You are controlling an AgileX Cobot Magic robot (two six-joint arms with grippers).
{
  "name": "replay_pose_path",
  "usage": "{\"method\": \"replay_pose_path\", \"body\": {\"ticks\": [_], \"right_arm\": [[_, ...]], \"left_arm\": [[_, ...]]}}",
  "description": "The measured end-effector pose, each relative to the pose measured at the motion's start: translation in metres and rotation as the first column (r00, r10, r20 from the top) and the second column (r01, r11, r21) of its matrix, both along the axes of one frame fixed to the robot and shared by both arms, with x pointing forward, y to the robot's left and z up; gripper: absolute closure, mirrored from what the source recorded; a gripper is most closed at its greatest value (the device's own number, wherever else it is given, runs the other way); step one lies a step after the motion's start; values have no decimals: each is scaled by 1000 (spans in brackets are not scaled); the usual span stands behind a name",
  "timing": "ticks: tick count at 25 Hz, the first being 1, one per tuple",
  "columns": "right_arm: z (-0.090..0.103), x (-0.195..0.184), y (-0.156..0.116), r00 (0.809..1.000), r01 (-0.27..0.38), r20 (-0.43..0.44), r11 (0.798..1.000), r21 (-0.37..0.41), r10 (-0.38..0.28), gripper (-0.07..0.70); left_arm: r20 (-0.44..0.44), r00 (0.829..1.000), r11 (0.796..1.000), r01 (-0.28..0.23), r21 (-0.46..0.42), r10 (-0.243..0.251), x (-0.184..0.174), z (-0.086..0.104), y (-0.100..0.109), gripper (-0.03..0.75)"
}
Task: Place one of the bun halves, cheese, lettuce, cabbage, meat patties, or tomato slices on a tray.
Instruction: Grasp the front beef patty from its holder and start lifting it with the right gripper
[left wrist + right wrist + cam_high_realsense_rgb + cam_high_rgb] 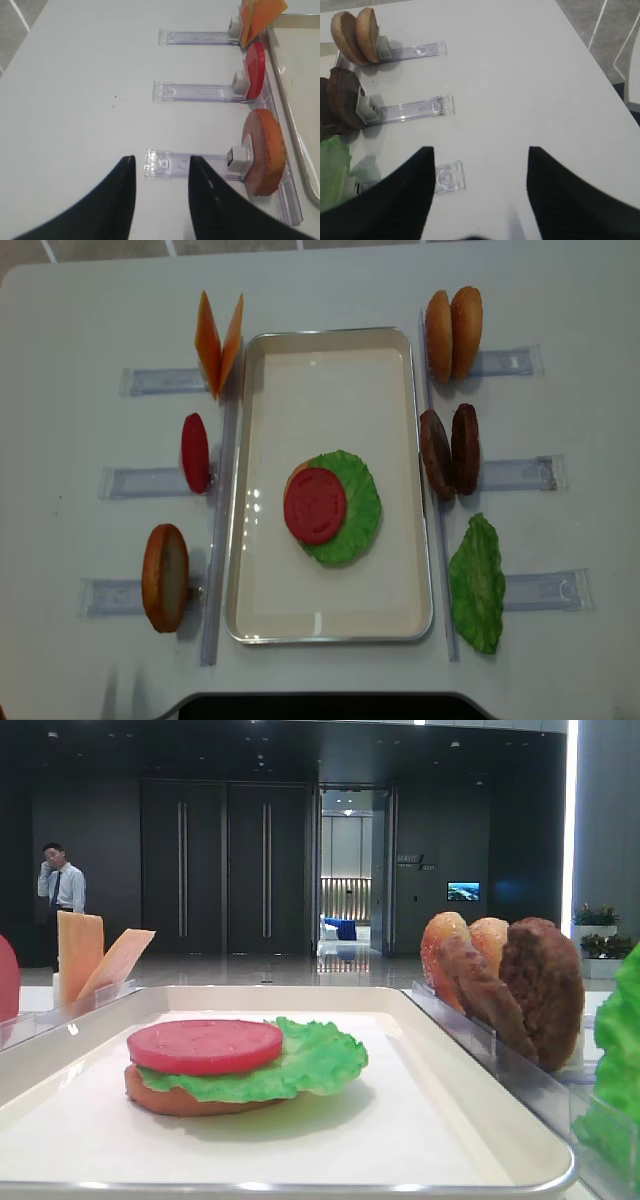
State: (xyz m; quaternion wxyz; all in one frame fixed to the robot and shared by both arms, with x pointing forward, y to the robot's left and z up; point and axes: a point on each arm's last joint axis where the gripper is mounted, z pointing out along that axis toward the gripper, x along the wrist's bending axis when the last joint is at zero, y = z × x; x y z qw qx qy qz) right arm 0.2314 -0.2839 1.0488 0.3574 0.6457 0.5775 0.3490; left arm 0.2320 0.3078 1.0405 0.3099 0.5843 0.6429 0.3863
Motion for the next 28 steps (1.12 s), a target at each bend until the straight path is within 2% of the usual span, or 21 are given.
{"method": "replay_pose_path", "body": {"ticks": [11,20,28], "right_arm": [[0,0,0,1000,0,0,1000,0,0,240],[0,0,0,1000,0,0,1000,0,0,240],[0,0,0,1000,0,0,1000,0,0,240]], "left_arm": [[0,1000,1000,0,0,0,0,0,0,452],[0,1000,1000,0,0,0,0,0,0,526],[0,1000,1000,0,0,0,0,0,0,563]]}}
